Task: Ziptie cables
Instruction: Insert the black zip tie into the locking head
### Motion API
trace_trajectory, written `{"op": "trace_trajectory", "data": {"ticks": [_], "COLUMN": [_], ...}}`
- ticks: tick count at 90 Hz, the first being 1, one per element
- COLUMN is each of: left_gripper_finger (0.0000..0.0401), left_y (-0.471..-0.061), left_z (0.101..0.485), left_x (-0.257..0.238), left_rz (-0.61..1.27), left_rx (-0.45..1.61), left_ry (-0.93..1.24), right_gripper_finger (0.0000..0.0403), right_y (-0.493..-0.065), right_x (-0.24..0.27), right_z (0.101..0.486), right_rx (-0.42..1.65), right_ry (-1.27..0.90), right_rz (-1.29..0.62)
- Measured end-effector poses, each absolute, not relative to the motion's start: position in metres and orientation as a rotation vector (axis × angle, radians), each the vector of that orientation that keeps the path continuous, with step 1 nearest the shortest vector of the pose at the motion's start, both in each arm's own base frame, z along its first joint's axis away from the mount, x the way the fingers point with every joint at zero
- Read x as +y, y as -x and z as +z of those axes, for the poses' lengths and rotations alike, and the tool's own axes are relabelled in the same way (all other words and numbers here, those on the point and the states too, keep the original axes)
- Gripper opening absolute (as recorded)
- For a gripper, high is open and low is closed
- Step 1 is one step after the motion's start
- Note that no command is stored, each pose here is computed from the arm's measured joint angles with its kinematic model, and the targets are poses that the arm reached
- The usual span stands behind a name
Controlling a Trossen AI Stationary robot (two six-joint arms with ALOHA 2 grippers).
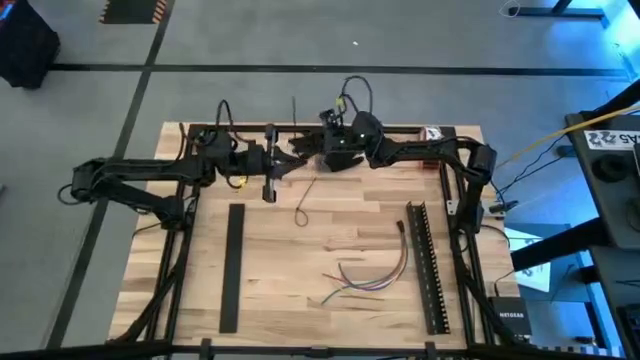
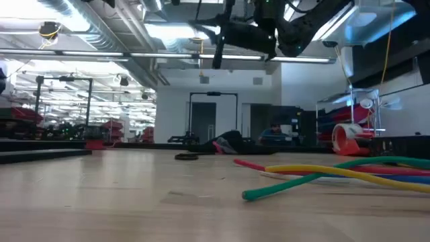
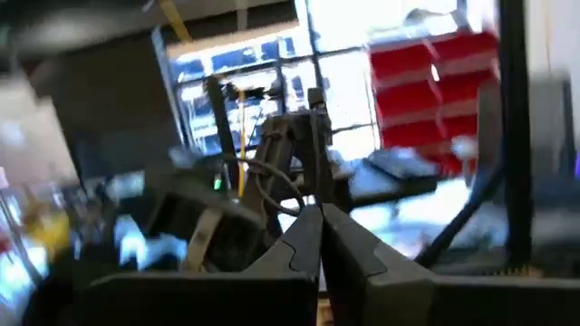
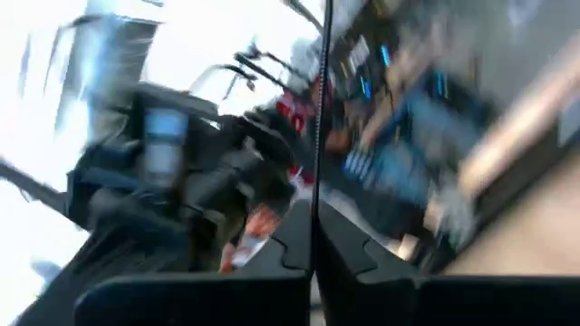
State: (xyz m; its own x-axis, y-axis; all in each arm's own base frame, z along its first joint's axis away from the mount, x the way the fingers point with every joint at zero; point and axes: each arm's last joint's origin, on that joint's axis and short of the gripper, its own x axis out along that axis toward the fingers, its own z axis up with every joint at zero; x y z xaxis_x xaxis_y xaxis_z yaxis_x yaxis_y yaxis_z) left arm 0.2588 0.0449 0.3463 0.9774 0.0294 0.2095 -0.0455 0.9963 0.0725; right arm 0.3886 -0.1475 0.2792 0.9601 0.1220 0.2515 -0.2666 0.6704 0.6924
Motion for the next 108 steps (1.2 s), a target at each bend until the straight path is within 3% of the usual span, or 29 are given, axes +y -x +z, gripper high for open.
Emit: {"op": "trace_trajectory", "data": {"ticks": [19,41,56,75,108], "left_gripper_finger": [0.0,0.0,0.0,0.0,0.0], "left_y": [-0.255,-0.252,-0.253,-0.258,-0.259], "left_z": [0.355,0.362,0.36,0.344,0.335], "left_x": [0.047,0.049,0.049,0.048,0.048], "left_rz": [0.091,0.103,0.108,0.145,0.164], "left_rx": [-0.323,-0.424,-0.397,-0.211,-0.109], "left_ry": [0.287,0.515,0.473,0.345,0.276], "right_gripper_finger": [0.0001,0.0001,0.0001,0.0001,0.0015], "right_y": [-0.381,-0.379,-0.381,-0.383,-0.382], "right_x": [-0.145,-0.145,-0.145,-0.149,-0.155], "right_z": [0.298,0.3,0.293,0.276,0.271], "right_rx": [-0.302,-0.314,-0.238,-0.033,-0.011], "right_ry": [-0.277,0.033,-0.052,-0.491,-0.574], "right_rz": [0.176,0.138,0.141,0.163,0.067]}}
